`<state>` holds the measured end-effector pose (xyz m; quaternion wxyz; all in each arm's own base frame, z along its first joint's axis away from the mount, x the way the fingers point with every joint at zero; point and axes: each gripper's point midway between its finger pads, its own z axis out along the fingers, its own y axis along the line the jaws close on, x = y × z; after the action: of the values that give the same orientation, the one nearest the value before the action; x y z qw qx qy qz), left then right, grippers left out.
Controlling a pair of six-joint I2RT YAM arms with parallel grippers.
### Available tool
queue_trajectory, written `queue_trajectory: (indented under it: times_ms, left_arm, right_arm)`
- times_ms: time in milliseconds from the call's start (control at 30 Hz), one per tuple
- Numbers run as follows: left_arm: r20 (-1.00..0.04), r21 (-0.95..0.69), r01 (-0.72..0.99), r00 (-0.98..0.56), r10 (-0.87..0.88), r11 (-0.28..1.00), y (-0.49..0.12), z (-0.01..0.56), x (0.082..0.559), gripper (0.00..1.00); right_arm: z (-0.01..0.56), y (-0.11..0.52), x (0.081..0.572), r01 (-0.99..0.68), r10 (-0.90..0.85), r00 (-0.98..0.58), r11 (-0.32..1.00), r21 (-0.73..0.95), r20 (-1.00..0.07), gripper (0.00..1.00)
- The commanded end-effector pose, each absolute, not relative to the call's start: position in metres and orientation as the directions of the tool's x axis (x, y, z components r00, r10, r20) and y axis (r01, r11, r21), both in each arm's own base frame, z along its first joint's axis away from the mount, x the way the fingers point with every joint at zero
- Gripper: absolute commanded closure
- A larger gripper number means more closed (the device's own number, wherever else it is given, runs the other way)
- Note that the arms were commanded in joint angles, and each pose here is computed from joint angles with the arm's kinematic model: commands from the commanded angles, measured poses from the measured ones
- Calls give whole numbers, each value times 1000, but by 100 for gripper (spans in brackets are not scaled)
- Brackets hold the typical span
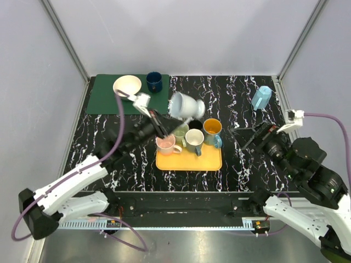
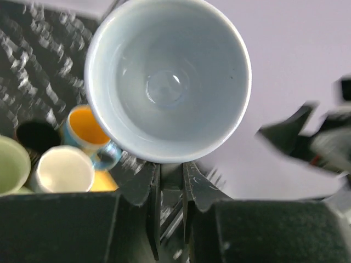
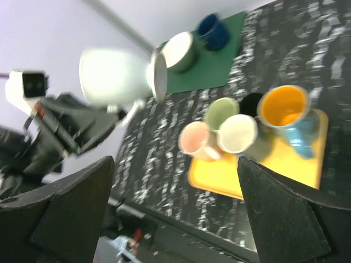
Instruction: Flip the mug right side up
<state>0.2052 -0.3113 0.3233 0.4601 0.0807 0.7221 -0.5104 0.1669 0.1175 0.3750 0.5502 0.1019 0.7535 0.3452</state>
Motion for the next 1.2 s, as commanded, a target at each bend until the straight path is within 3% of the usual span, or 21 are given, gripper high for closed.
queue_trajectory:
  times_ms: [0,133,300,600,967,1167]
  left_arm:
    - [-595,-701,712,-560,-577,33,-284,437,183,100]
    - [-533,-681,723,-600,-597,-119,-270,454,166,100]
    - [-448,-686,675,-687,-573,-273,-269,444,153,100]
    - [-418,-702,647,-713,-563,-299,-268,437,153,100]
    - [-395,-717,624,-731,-557,-311,-269,430,155,100]
    - [-405,-731,618,-734,-545,-289,-273,425,156,100]
  right_arm:
    - [408,184,152,-462,544,-493,498,734,-679,0]
    - [426,222,141,-588,525,-560,293,754,-641,1]
    - [424,262,155,-615,479,-618,200,763,-624,3]
    - [424,294,185,-641,450,-605,214,737,-656,10]
    - [426,293,197,-652,527,-557,203,731,-642,41]
    - [424,301,200,-650,513,-573,190,736,-639,45]
